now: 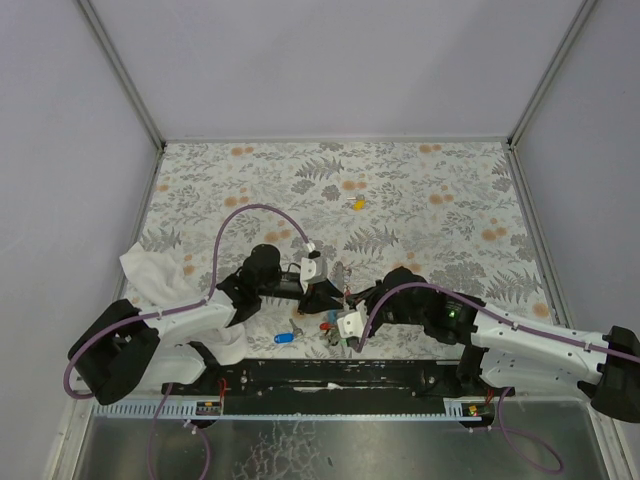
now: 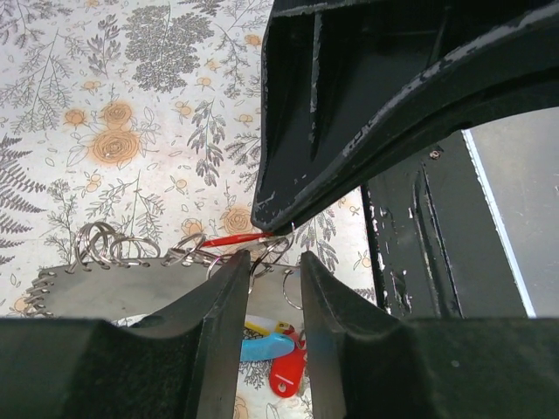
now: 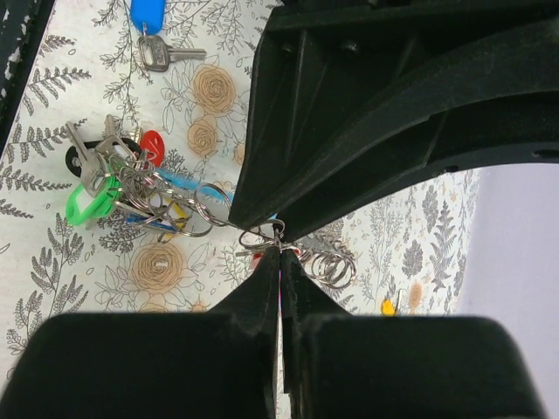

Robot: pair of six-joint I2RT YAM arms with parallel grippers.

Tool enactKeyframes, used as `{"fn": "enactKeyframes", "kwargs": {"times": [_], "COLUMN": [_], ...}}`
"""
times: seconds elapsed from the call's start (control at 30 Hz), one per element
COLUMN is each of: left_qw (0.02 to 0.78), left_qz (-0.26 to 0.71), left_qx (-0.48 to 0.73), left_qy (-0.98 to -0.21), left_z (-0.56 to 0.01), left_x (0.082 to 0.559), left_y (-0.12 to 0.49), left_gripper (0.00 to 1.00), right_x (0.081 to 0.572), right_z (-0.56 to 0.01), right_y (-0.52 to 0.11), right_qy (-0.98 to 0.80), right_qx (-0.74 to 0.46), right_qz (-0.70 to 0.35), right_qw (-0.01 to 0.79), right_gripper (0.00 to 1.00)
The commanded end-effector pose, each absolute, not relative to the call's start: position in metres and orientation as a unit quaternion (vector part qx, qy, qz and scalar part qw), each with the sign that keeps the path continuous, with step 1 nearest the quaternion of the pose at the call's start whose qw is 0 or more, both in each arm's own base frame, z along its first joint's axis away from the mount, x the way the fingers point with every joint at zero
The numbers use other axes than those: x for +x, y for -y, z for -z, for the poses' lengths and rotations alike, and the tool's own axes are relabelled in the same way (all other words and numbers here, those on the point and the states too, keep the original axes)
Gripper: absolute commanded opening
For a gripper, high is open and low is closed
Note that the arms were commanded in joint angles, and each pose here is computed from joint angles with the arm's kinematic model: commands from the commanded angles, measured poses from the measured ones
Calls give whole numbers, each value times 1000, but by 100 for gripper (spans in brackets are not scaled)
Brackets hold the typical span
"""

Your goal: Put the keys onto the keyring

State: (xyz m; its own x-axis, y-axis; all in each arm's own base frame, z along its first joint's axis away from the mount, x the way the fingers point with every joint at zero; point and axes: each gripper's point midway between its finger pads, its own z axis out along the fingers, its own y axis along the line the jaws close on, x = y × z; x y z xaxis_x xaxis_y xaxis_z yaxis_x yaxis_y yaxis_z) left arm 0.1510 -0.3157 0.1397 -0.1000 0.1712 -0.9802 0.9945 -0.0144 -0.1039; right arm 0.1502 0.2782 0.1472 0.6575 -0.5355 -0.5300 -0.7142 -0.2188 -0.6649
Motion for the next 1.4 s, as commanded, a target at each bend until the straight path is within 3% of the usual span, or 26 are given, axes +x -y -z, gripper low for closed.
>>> {"fn": "enactKeyframes", "kwargs": {"times": [0.0,0.13,0.27,0.43,0.93,1.37], "left_qw": [436,431,425,427,490,512], "left_qz": [494,498,499,490,505,559], "left_qx": [531,534,535,533,395,295], "left_qy": [-533,-530,-533,-541,-590,-581], "left_z": [-155,-155,-152,-148,-177,-200], "left_x": [154,152,152,153,177,181], "left_y": [322,322,322,320,311,307], "left_gripper": [30,29,13,0,0,0], "right_x": [151,151,152,153,149,147], "right_z": [-186,-185,-186,-187,-164,-156], "right_y": [-297,-297,-295,-287,-275,-287], "right_qy": [-370,-371,-374,-387,-423,-415], "right_qx": [-761,-761,-760,-755,-745,-741], "right_qz": [-105,-105,-101,-94,-104,-123], "right_qw": [523,521,522,522,505,514], "right_gripper": [0,0,0,0,0,0]}}
